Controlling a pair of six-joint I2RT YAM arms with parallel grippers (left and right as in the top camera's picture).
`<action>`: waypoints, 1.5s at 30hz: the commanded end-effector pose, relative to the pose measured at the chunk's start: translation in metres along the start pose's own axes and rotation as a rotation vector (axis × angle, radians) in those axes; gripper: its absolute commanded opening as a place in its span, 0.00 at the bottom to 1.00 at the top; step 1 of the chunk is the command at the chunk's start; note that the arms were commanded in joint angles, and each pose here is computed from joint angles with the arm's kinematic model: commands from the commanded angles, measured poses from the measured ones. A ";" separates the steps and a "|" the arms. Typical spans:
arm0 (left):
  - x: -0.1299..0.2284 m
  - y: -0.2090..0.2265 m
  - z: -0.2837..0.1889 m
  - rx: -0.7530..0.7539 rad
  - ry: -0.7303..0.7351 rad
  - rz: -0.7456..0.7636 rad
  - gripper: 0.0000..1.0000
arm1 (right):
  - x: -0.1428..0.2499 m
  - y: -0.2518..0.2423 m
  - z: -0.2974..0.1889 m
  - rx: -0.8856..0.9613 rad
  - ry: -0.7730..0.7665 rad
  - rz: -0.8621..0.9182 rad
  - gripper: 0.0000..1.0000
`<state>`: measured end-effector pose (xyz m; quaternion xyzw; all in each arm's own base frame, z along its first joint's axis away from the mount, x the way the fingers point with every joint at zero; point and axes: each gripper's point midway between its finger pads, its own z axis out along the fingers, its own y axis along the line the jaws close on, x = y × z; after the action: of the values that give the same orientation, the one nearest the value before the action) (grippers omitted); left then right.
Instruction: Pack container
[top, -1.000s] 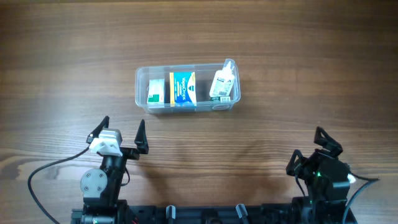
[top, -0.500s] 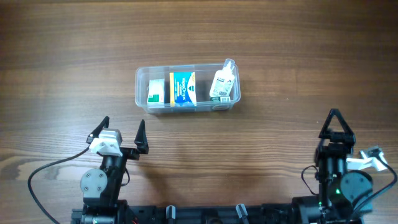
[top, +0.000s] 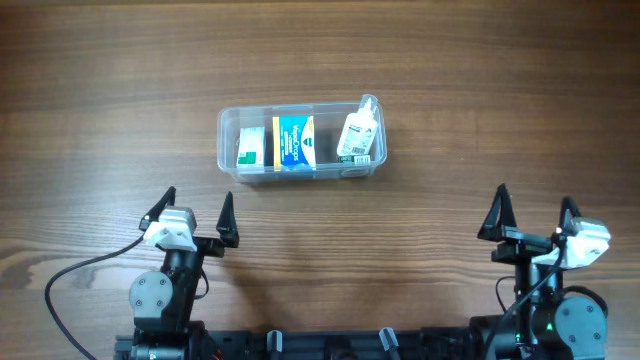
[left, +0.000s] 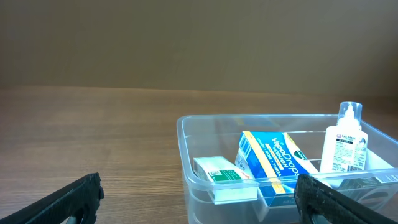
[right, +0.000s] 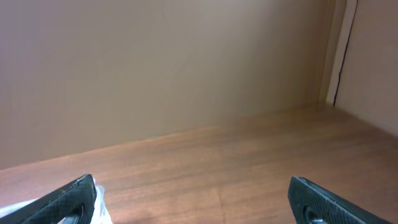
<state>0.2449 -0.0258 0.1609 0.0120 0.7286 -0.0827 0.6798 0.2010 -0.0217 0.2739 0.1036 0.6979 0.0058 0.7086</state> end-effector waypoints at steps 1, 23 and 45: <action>0.001 -0.001 0.000 0.008 0.000 0.015 1.00 | -0.010 0.011 -0.003 -0.063 -0.050 -0.098 1.00; 0.001 -0.001 0.000 0.008 0.000 0.015 1.00 | 0.069 0.045 0.033 -0.286 -0.122 -0.166 1.00; 0.001 -0.001 0.000 0.008 0.000 0.015 1.00 | 0.106 0.040 0.036 -0.276 0.019 -0.179 1.00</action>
<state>0.2449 -0.0258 0.1608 0.0118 0.7287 -0.0828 0.6797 0.2453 0.0302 0.1737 -0.0674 0.7064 0.0359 0.7037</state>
